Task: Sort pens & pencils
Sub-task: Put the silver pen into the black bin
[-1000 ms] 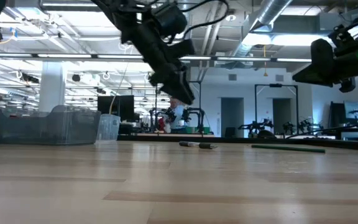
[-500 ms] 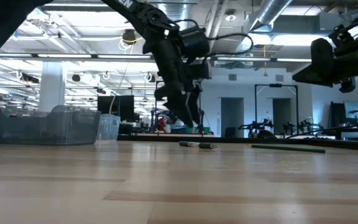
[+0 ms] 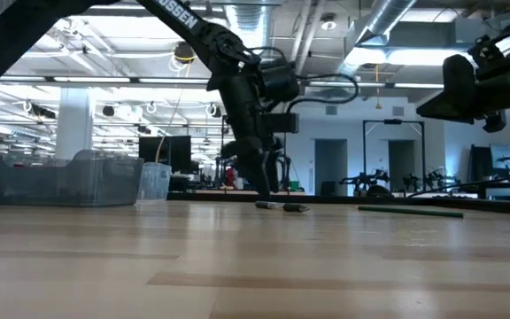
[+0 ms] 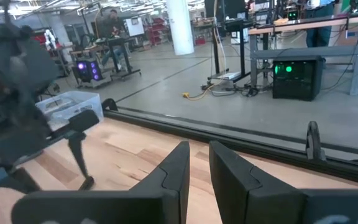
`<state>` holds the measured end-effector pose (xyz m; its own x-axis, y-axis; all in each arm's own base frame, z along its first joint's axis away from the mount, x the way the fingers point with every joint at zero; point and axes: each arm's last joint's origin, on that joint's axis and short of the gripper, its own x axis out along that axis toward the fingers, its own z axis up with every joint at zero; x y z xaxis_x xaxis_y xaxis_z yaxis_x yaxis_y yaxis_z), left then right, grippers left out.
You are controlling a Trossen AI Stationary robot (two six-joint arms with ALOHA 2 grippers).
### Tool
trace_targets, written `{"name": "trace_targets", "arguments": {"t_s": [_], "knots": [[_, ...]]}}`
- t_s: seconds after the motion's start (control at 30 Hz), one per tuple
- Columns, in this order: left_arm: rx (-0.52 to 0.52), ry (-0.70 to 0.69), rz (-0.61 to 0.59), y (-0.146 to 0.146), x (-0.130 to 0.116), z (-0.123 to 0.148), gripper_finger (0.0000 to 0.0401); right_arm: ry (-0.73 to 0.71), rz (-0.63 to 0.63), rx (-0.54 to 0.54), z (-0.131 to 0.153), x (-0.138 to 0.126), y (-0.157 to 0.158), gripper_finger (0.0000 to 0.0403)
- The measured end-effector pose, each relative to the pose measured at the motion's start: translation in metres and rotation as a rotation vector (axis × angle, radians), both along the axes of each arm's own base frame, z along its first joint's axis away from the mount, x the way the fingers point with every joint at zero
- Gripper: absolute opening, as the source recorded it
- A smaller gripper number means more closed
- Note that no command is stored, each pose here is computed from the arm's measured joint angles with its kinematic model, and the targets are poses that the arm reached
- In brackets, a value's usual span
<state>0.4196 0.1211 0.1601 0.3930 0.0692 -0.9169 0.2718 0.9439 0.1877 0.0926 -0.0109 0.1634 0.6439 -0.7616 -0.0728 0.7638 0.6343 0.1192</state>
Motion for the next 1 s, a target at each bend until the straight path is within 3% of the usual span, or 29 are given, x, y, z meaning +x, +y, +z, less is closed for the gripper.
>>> {"name": "trace_targets", "arguments": {"t_s": [0.1, 0.5, 1.0], "knots": [[-0.026, 0.064, 0.045, 0.007, -0.007, -0.008, 0.0289, 0.006, 0.000, 0.000, 0.000, 0.000, 0.000, 0.0082], [-0.024, 0.065, 0.066, 0.015, -0.006, -0.015, 0.0289, 0.022, 0.000, -0.003, -0.002, 0.001, 0.000, 0.0082], [-0.070, 0.189, 0.081, -0.010, -0.012, -0.017, 0.0289, 0.028, 0.000, -0.004, -0.002, 0.002, 0.000, 0.0082]]}}
